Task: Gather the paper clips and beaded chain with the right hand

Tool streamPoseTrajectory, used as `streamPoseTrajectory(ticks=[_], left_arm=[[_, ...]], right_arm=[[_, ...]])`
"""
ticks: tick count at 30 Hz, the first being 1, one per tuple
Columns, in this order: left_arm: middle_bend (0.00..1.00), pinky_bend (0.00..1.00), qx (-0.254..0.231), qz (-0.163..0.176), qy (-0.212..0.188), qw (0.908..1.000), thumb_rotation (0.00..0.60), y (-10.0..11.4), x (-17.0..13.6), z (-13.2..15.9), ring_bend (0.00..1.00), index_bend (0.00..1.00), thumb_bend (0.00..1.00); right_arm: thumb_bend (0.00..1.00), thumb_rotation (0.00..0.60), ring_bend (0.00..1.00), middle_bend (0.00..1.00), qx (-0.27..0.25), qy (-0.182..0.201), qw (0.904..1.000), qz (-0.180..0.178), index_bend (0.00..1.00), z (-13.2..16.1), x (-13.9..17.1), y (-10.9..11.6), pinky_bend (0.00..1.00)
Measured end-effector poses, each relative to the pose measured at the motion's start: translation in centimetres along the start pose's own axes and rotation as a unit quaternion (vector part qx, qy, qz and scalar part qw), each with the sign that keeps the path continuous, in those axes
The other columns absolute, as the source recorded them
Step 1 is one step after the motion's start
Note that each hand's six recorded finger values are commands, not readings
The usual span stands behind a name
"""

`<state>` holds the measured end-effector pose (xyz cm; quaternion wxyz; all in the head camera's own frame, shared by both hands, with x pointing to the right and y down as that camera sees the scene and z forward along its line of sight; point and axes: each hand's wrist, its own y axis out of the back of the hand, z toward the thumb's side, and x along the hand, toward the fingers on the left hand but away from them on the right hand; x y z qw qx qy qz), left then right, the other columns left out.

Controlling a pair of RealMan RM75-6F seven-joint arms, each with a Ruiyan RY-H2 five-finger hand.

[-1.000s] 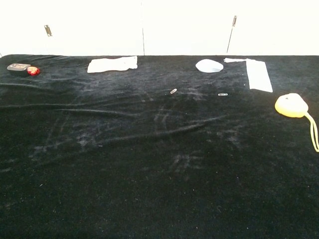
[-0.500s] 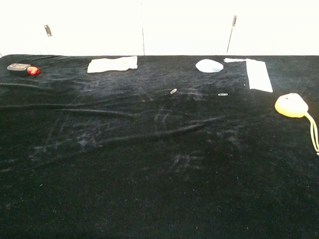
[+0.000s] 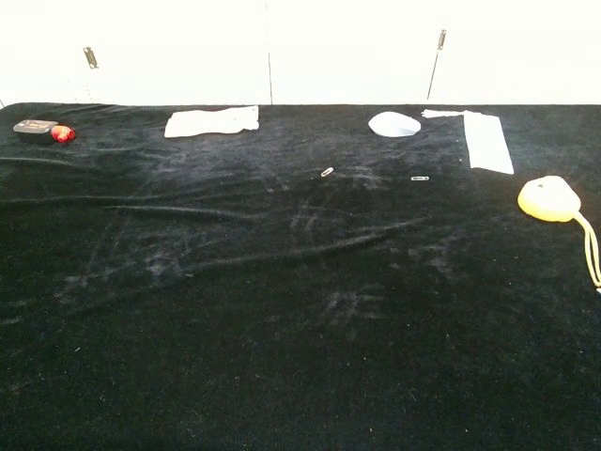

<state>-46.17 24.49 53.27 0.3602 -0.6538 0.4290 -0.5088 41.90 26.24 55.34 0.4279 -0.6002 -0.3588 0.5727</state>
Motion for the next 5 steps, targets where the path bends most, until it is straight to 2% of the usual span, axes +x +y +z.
streamPoseTrajectory(ticks=[5], left_arm=[[0.00,0.00,0.002,-0.003,0.002,1.0000,0.600,-0.14,-0.07,-0.01,0.00,0.00,0.40]], right_arm=[[0.28,0.600,0.00,0.00,-0.009,0.011,0.9999,-0.001,0.00,0.21,0.17,-0.07,0.00]])
